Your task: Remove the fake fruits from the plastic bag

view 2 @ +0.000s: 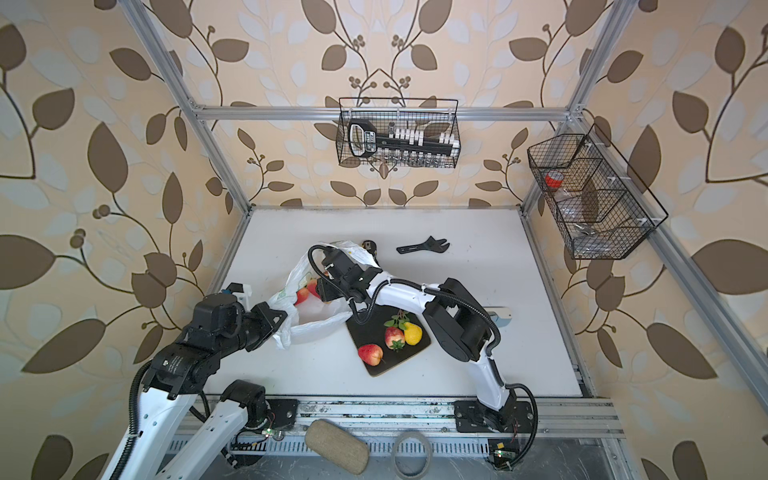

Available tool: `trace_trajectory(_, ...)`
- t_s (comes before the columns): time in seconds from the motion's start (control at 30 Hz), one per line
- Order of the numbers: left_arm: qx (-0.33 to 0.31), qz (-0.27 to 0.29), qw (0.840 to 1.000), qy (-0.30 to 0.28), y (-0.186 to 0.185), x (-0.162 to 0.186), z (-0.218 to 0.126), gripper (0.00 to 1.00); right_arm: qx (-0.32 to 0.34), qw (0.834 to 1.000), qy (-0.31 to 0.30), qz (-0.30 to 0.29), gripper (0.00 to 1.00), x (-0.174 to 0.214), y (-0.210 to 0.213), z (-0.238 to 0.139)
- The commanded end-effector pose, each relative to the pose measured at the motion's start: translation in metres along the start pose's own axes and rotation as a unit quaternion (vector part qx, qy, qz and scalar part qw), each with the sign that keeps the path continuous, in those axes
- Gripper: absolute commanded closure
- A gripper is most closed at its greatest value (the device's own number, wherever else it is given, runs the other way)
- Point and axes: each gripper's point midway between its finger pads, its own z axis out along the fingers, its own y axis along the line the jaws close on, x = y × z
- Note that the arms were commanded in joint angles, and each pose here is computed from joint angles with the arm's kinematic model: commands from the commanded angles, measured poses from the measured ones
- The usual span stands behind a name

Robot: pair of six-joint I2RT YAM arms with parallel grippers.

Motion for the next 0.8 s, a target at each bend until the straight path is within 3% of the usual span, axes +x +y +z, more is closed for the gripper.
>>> trace_trajectory(0.0, 0.038, 0.018, 0.998, -0.049, -0.029, -0.023, -0.016, 1.00, 0.001, 0.999, 0.026, -0.039, 0.57, 0.010, 0.000, 0.023)
trace_trajectory(0.17, 0.037, 0.045, 0.994, -0.089, -0.049, -0.049, -0.027, 1.00, 0.003, 0.996, 0.020, -0.090, 0.57, -0.005, 0.004, 0.046)
trace_trajectory(0.37, 0.016, 0.078, 0.986, -0.146, -0.071, -0.093, -0.014, 1.00, -0.010, 0.982, -0.013, -0.187, 0.57, -0.030, 0.017, 0.059)
trace_trajectory(0.57, -0.041, 0.118, 0.979, -0.160, -0.075, -0.120, -0.002, 1.00, -0.035, 0.961, -0.028, -0.273, 0.57, -0.027, 0.027, 0.040)
trace_trajectory(0.77, -0.044, 0.124, 0.979, -0.155, -0.074, -0.123, 0.008, 1.00, -0.057, 0.933, -0.066, -0.349, 0.56, -0.024, 0.038, 0.009)
